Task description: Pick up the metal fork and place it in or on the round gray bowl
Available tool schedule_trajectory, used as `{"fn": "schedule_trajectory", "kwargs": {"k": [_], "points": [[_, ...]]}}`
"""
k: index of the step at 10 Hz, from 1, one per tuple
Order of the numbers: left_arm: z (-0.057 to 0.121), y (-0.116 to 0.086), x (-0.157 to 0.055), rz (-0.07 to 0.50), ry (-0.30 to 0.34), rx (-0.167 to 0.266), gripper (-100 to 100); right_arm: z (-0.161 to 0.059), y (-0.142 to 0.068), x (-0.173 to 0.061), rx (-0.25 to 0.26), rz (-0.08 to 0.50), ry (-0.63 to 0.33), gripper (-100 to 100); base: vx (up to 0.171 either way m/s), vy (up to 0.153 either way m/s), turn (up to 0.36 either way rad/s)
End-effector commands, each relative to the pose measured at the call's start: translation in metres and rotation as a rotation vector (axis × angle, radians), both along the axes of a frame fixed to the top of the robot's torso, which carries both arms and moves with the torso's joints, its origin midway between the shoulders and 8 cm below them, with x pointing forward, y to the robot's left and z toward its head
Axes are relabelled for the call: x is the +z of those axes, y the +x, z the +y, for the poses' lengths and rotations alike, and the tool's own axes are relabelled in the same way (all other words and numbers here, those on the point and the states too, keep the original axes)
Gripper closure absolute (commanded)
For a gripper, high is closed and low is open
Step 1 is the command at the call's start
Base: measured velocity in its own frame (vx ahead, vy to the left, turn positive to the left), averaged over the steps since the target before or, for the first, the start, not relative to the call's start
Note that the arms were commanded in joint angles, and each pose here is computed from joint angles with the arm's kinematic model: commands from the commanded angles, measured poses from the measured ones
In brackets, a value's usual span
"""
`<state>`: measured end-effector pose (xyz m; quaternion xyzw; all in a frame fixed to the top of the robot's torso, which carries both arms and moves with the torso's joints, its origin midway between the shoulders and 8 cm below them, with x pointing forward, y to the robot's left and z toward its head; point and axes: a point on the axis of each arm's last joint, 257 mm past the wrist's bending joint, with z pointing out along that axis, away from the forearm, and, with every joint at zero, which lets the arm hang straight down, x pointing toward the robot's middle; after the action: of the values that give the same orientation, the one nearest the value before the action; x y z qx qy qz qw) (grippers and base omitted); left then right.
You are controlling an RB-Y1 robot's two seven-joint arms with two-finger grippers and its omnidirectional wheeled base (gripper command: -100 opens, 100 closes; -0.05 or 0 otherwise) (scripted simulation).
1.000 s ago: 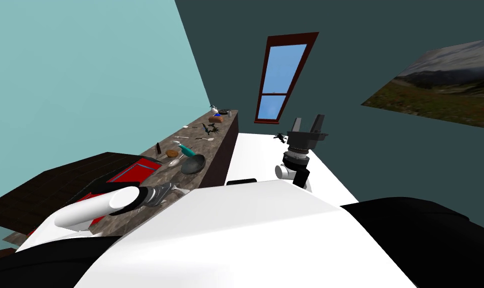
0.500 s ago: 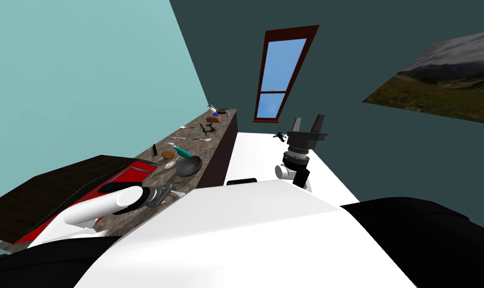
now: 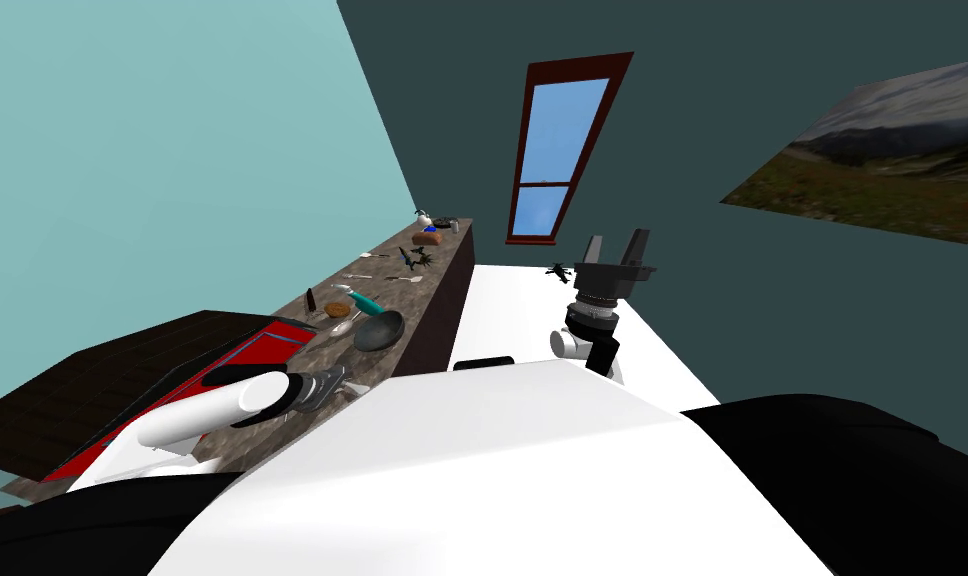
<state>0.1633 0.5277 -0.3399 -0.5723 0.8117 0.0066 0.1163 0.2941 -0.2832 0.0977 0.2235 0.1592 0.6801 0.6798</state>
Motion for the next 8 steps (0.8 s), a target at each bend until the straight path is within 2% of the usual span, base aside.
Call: {"fn": "schedule_trajectory", "kwargs": {"k": [1,2,3,4,6,7,8], "points": [[0.000,0.000,0.000,0.000,0.000,0.000,100,0.000,0.000,0.000,0.000,0.000,0.000,0,0.000,0.000,0.000],[0.000,0.000,0.000,0.000,0.000,0.000,100,0.000,0.000,0.000,0.000,0.000,0.000,0,0.000,0.000,0.000],[0.000,0.000,0.000,0.000,0.000,0.000,0,0.000,0.000,0.000,0.000,0.000,0.000,0,0.000,0.000,0.000],[-0.002,-0.005,0.008,0.011,-0.003,-0.006,100,0.000,0.000,0.000,0.000,0.000,0.000,0,0.038,-0.004,0.068],[-0.002,-0.004,0.010,0.010,-0.002,-0.008,100,0.000,0.000,0.000,0.000,0.000,0.000,0,0.048,-0.011,0.045],[-0.002,-0.005,0.010,0.013,-0.002,-0.008,0,0.000,0.000,0.000,0.000,0.000,0.000,0,0.000,0.000,0.000],[0.012,0.005,0.027,-0.015,0.043,-0.007,100,0.000,0.000,0.000,0.000,0.000,0.000,0,-0.029,0.006,0.054]]}}
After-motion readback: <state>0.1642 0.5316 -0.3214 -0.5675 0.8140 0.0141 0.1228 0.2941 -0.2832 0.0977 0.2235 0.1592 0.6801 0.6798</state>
